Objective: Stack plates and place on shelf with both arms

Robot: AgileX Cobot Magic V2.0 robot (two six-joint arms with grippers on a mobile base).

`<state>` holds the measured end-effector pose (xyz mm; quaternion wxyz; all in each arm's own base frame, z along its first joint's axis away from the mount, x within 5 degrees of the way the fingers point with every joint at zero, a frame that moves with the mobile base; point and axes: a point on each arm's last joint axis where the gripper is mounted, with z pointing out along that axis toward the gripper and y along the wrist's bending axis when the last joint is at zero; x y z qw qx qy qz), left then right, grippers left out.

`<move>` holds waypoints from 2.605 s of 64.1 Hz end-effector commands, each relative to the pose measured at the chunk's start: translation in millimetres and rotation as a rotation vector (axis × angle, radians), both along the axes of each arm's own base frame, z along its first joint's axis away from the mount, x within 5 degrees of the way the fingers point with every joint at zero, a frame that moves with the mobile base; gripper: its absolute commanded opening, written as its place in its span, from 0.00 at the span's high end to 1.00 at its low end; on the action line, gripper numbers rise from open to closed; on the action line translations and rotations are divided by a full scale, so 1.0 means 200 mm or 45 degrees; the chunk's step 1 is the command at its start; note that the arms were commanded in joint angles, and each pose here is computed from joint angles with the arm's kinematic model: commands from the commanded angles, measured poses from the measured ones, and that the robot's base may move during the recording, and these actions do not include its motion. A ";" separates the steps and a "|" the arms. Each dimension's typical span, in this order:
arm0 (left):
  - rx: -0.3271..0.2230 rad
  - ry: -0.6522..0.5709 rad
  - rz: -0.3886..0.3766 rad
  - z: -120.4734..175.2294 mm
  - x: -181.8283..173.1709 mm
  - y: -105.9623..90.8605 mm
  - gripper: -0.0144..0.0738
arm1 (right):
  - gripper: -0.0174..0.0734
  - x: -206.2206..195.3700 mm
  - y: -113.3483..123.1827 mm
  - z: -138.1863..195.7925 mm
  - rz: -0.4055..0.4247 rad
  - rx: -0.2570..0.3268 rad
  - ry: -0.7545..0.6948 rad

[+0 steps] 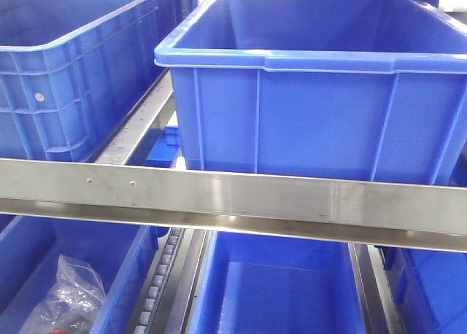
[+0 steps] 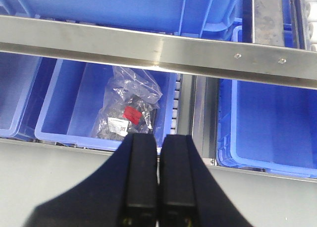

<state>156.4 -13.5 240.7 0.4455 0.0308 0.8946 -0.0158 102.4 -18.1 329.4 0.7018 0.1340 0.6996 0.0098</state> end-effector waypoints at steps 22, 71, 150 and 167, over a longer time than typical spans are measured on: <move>-0.021 -0.133 -0.001 0.08 0.03 0.00 0.74 | 0.74 -0.20 0.02 -0.20 -0.066 -0.013 0.012; -0.021 -0.133 -0.001 0.08 0.03 0.00 0.74 | 0.74 -0.23 0.02 -0.25 -0.064 -0.011 -0.016; -0.021 -0.134 -0.001 0.08 0.03 0.00 0.74 | 0.75 -0.24 0.04 -0.62 -0.018 0.038 -0.145; -0.021 -0.134 -0.001 0.08 0.03 0.00 0.74 | 0.75 -0.24 0.04 -0.63 -0.018 0.042 -0.123</move>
